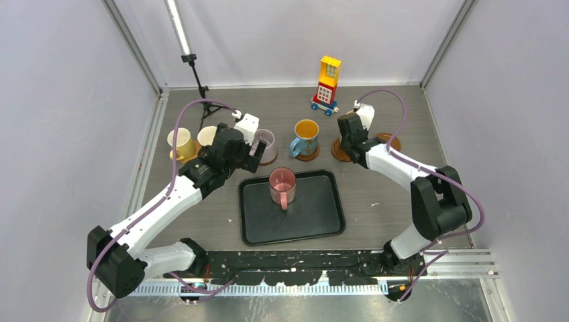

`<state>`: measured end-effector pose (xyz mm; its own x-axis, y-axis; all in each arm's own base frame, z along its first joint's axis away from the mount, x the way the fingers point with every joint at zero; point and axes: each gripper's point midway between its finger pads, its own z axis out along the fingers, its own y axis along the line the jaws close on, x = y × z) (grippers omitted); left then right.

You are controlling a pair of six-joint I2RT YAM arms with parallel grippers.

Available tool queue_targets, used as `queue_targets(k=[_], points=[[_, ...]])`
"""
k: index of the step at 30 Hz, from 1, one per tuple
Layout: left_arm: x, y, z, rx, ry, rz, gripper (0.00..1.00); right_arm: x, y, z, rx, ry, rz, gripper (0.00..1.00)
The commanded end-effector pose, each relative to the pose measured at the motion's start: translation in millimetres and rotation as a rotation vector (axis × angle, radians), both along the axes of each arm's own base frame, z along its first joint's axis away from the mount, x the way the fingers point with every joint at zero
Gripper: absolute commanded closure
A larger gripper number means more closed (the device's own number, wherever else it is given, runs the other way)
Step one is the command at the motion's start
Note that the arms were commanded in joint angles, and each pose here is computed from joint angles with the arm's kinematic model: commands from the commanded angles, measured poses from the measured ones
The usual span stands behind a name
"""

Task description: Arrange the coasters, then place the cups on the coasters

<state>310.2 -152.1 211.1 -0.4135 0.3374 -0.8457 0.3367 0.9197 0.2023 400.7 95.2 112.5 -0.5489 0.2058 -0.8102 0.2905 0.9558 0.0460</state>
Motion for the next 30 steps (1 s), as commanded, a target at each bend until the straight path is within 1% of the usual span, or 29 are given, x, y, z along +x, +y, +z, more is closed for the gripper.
queue_targets(k=[1,8,26,30], points=[[8,-1,22,0.0,-0.041,-0.009,0.0,36,10,44,0.09,-0.224,-0.048,1.0],[11,-2,20,-0.001,-0.03,0.0,0.0,36,9,29,0.089,-0.202,-0.07,1.0],[11,-2,14,-0.003,-0.019,-0.004,0.0,16,17,9,0.051,-0.165,-0.084,1.0],[10,-2,14,-0.003,-0.019,-0.003,0.0,9,13,1,0.037,-0.124,-0.093,0.99]])
